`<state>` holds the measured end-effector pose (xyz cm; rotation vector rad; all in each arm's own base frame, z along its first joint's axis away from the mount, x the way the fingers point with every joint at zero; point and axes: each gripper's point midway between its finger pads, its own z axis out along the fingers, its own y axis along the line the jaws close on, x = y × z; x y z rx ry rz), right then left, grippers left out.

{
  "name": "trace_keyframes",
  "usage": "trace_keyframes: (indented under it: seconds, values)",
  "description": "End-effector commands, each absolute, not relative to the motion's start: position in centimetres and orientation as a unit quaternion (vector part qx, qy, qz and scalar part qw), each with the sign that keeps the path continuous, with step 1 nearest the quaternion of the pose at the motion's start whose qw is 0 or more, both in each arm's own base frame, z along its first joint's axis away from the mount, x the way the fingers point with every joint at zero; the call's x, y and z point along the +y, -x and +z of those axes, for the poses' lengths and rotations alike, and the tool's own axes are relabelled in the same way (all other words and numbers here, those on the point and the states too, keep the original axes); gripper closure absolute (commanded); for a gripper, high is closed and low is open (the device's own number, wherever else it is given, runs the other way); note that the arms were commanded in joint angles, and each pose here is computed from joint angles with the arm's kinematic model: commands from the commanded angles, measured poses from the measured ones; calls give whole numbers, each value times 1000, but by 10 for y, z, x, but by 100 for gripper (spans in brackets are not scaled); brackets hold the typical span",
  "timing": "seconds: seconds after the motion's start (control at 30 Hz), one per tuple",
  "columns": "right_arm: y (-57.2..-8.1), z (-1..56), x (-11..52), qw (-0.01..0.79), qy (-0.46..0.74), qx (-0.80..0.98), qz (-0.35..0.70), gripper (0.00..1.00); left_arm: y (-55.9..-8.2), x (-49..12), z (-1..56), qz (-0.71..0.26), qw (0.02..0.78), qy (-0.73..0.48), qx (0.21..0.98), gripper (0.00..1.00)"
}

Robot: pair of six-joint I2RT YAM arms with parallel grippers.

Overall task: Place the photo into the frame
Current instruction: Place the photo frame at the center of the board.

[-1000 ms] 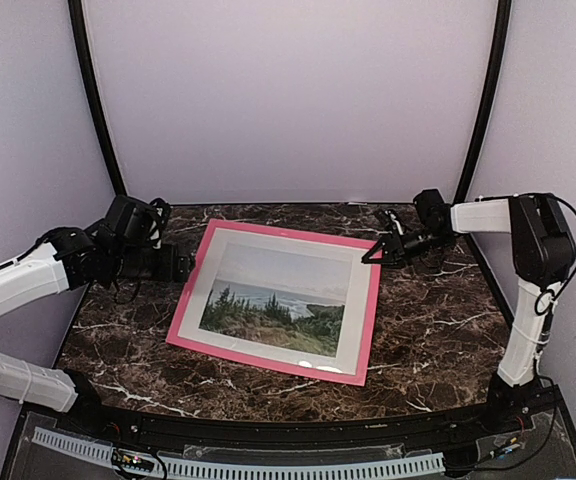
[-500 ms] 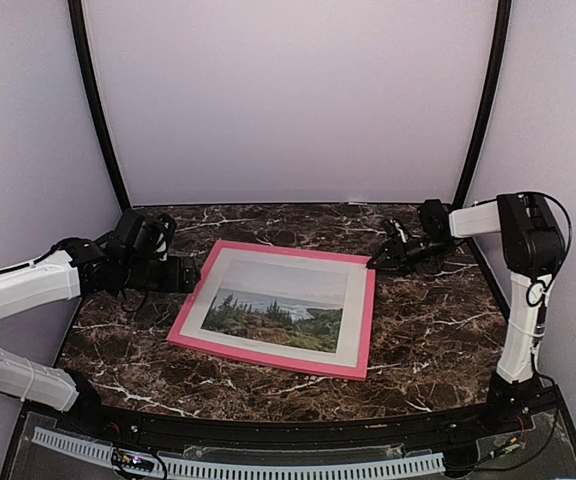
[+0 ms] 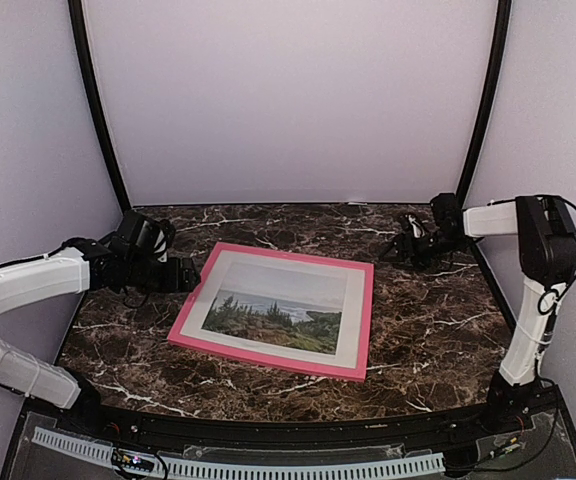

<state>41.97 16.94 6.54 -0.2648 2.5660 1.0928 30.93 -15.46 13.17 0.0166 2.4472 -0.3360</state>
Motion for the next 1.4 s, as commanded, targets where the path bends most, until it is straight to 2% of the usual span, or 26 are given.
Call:
trace_keyframes:
  seconds: [0.0, 0.33, 0.53, 0.83, 1.03, 1.37]
  values:
    - [-412, 89, 165, 213, 87, 910, 344, 28, -311, -163, 115, -181, 292, -5, 939, 13]
    - [-363, 88, 205, 208, 99, 916, 327, 23, -335, -139, 81, -191, 263, 39, 945, 13]
    - [-353, 68, 219, 199, 98, 927, 302, 22, -338, -138, 62, -209, 243, 45, 946, 13]
    - [-352, 48, 220, 191, 88, 938, 276, 22, -336, -149, 43, -239, 212, 40, 947, 14]
    - [-355, 42, 228, 186, 86, 933, 297, 23, -333, -160, 35, -269, 193, 33, 943, 14]
    - [-377, 40, 241, 190, 82, 926, 315, 23, -303, -183, 27, -330, 158, 16, 930, 13]
